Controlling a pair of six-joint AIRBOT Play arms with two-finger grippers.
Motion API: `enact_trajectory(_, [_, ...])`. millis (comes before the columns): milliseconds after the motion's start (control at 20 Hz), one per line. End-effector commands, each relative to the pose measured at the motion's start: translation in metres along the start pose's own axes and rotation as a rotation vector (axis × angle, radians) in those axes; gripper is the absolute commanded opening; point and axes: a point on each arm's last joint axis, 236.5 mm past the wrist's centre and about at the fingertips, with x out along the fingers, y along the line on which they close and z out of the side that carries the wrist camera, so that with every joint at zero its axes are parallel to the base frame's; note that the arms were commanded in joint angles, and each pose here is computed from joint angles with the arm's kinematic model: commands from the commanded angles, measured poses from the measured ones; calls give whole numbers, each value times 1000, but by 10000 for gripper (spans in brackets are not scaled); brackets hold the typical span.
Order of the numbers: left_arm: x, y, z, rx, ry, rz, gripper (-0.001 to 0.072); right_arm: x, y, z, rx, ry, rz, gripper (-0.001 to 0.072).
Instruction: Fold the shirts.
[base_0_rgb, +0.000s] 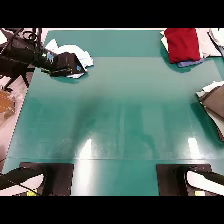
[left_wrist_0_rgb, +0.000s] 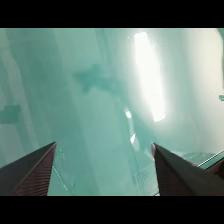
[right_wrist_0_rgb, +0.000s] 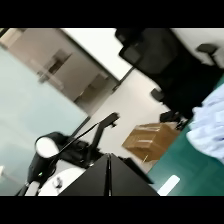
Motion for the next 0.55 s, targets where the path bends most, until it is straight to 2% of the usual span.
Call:
enact_trajectory(0, [0,0,1,1,-4,0,699,72,66,-69,-32,161,213,24])
enact_trajectory(200, [0,0,1,1,-4,0,699,82,68,-104,-5,293,255,25])
enact_trajectory(500, [0,0,1,1,-4,0,699,81,68,-108,-7,309,259,24])
